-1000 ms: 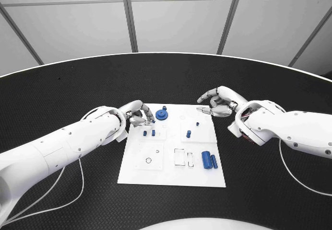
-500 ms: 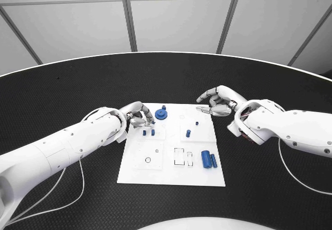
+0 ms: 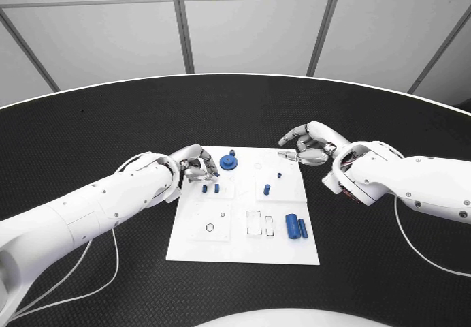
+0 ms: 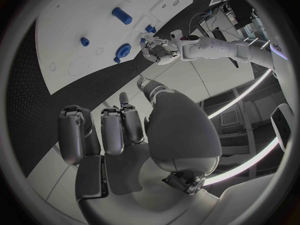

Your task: Assemble the parts on the task board

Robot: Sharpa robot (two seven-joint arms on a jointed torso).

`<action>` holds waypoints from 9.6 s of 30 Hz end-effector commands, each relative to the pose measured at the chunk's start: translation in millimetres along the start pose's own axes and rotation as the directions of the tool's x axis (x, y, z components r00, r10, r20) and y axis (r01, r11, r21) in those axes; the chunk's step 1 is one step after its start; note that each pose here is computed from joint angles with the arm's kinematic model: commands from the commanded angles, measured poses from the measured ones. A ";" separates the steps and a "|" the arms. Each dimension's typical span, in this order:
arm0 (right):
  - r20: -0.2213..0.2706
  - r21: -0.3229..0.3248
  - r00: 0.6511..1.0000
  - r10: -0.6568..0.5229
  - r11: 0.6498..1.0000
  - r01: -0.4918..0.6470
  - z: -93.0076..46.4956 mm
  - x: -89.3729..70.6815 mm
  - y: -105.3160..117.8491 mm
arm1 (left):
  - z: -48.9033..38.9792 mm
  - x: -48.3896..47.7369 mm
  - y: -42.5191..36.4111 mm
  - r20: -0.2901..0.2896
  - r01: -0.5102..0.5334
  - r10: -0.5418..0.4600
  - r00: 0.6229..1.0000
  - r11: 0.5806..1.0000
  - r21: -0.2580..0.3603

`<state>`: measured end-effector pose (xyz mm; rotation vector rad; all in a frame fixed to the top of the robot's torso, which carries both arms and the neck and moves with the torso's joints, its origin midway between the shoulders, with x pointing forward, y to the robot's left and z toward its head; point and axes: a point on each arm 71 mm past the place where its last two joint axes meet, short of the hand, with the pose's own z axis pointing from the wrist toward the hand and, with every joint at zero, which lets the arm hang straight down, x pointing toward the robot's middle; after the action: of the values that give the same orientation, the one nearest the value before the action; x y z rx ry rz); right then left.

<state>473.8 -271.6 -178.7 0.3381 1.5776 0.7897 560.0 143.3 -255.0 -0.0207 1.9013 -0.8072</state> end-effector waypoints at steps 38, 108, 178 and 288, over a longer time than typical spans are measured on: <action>0.002 0.002 1.000 -0.001 1.000 0.001 -0.4 -0.6 -0.7 | -1.1 -0.6 2.0 -0.001 -0.039 0.039 0.999 0.999 -0.006; 0.001 0.003 1.000 0.001 1.000 -0.001 -0.9 -0.4 -0.2 | 5.4 7.4 -7.7 -0.048 -0.052 0.051 0.998 0.998 -0.017; -0.002 0.002 1.000 0.001 1.000 -0.001 -0.5 0.3 0.3 | 7.6 10.5 -10.8 -0.069 -0.048 0.047 0.997 0.999 -0.025; -0.175 -0.082 0.859 -0.481 0.877 0.474 8.6 8.8 -12.8 | -86.0 -76.7 6.9 0.066 0.831 -0.833 0.549 0.552 0.068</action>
<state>483.8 -275.3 -192.9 -0.0809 1.7299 0.5137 531.7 218.8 -176.3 -0.9476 1.7556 -1.3918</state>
